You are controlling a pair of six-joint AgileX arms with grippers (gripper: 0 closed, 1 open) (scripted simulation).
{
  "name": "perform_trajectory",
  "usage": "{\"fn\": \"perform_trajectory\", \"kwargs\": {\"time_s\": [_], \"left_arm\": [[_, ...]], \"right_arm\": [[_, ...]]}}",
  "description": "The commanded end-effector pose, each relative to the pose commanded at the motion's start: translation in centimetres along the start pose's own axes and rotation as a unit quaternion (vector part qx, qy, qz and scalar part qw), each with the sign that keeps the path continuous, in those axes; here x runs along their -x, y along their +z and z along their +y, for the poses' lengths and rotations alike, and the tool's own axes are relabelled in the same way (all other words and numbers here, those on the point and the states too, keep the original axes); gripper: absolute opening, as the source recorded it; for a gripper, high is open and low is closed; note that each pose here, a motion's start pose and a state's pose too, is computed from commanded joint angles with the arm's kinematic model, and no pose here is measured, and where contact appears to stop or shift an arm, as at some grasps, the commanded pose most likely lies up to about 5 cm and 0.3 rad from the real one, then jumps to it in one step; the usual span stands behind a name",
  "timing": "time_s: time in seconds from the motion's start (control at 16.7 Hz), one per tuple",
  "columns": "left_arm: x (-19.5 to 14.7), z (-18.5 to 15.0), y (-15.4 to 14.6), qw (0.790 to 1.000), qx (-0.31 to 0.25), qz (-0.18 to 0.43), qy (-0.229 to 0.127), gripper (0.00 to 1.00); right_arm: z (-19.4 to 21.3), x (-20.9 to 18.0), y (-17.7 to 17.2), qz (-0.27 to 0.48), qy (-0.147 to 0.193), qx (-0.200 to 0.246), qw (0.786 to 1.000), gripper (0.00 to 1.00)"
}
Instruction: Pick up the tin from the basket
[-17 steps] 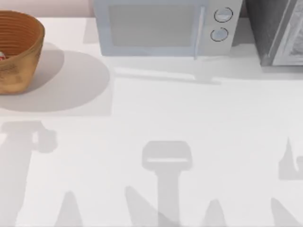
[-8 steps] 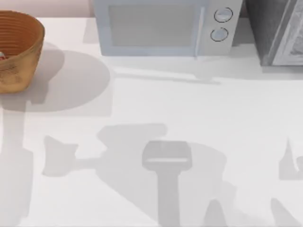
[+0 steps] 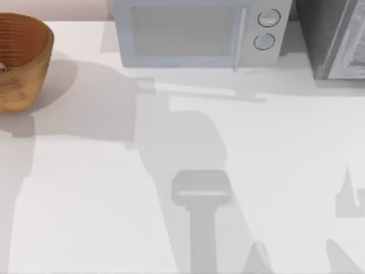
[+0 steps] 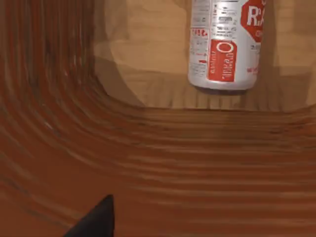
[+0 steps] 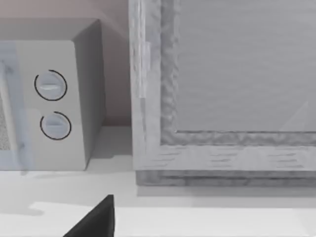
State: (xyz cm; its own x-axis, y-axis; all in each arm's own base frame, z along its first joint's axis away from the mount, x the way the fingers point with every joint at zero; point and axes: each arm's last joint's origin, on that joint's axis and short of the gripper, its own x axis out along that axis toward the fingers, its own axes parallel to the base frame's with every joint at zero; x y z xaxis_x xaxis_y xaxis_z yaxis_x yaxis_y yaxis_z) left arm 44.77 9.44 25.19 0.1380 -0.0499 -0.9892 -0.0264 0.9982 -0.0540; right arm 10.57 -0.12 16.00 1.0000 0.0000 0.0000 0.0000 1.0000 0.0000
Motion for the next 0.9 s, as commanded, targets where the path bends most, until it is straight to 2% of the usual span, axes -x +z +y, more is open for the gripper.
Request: {"fn": "perform_trajectory", "kwargs": {"time_s": [0.18, 0.42, 0.9], "left_arm": [[-3.0, 0.7, 2.6, 1.000, -0.005, 0.022, -0.015, 1.00], [-5.6, 1.0, 4.2, 0.999, -0.014, 0.025, -0.029, 1.00], [-6.7, 0.9, 4.7, 0.999, -0.020, 0.019, -0.034, 1.00]], "right_arm": [[0.0, 0.0, 0.0, 0.000, 0.000, 0.000, 1.000, 1.00], [0.0, 0.0, 0.0, 0.000, 0.000, 0.000, 1.000, 1.00], [0.0, 0.0, 0.0, 0.000, 0.000, 0.000, 1.000, 1.00]]}}
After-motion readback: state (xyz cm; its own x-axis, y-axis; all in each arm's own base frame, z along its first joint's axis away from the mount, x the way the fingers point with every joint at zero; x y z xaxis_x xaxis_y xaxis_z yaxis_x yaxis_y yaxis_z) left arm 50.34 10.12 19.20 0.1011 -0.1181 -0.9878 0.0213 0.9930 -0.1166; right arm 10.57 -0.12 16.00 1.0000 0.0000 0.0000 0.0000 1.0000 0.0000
